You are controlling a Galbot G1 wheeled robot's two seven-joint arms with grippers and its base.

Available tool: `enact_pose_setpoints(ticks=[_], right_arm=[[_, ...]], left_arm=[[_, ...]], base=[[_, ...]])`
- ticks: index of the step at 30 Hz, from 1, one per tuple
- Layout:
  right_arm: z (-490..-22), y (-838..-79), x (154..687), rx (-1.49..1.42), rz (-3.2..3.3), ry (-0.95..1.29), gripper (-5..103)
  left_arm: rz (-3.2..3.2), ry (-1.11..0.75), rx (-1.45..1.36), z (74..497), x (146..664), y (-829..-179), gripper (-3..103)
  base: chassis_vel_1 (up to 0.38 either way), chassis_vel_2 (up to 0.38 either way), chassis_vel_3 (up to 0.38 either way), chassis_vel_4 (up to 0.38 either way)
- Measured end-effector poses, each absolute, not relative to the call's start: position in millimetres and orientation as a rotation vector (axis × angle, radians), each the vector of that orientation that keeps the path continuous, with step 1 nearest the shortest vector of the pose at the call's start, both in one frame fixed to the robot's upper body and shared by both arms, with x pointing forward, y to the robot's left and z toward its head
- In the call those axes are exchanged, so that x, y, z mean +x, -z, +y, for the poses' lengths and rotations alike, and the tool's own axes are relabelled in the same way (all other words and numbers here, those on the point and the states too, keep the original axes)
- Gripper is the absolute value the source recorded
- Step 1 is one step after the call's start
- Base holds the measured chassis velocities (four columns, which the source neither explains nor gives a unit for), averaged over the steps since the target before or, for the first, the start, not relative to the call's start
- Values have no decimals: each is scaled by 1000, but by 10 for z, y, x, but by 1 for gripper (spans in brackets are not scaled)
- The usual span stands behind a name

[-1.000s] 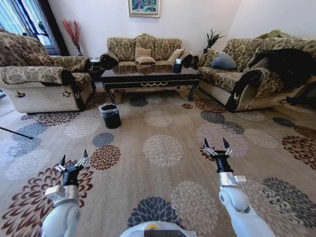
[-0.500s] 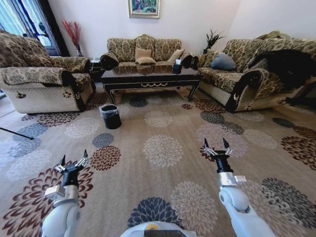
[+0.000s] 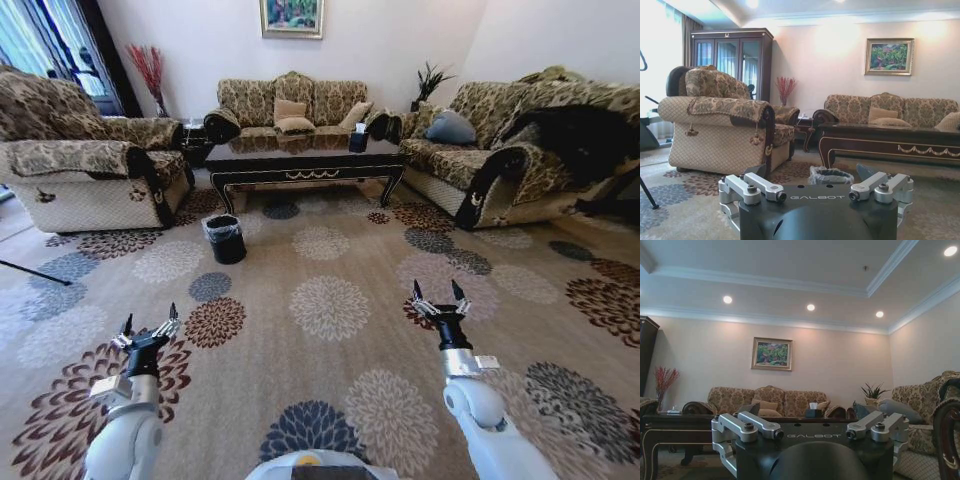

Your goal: Move to the front of the table and pick up the trash from the floor, then place it into the trash bin.

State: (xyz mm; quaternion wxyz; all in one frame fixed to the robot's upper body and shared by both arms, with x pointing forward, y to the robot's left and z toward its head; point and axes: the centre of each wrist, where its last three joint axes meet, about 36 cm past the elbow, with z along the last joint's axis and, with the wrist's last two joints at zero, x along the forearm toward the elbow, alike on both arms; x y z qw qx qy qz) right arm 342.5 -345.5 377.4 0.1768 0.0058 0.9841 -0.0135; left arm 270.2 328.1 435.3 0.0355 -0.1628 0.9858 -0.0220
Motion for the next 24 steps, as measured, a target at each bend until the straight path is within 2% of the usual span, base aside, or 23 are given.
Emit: enact_pose_setpoints(ticks=[24], right_arm=[[-3456,-3774,3425,16,2786,38,100]], left_arm=[[3029,68,-500,3281,2702,-4353,100]], base=[[0,0,0,0]])
